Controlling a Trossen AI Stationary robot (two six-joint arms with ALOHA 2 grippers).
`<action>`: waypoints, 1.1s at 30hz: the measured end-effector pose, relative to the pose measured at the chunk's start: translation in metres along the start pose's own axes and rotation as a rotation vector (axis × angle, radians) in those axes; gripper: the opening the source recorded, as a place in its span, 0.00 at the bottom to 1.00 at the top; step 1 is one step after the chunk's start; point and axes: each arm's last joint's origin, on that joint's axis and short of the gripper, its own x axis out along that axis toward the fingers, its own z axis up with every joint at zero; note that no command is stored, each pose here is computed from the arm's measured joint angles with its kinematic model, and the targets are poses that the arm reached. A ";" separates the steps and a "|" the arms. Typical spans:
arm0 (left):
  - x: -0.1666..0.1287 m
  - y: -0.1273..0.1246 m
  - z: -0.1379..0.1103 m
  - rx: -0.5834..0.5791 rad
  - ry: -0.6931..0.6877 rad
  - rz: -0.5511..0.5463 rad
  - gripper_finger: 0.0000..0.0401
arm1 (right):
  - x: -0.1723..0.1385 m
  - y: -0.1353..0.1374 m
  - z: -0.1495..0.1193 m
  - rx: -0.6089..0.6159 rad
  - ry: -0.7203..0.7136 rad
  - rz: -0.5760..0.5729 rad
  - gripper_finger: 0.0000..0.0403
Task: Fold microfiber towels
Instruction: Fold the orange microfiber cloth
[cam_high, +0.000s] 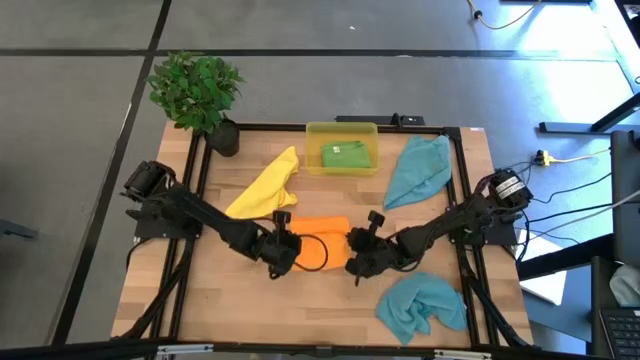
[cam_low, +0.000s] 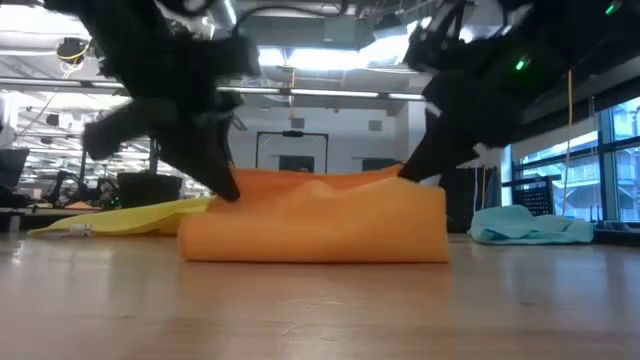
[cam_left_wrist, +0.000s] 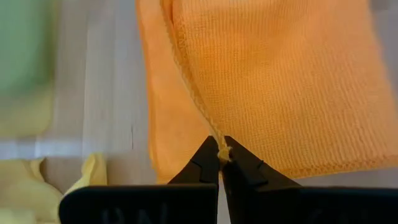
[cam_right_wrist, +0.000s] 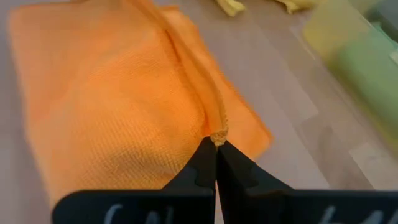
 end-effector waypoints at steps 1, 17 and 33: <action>0.003 0.003 -0.002 -0.011 0.004 0.002 0.00 | 0.003 -0.003 -0.001 0.009 0.004 -0.006 0.00; 0.031 0.029 -0.021 -0.106 0.040 0.034 0.01 | 0.034 -0.034 -0.009 0.094 0.029 -0.005 0.02; 0.029 0.032 -0.020 -0.032 0.038 0.091 0.18 | 0.034 -0.035 0.001 0.057 -0.001 -0.043 0.24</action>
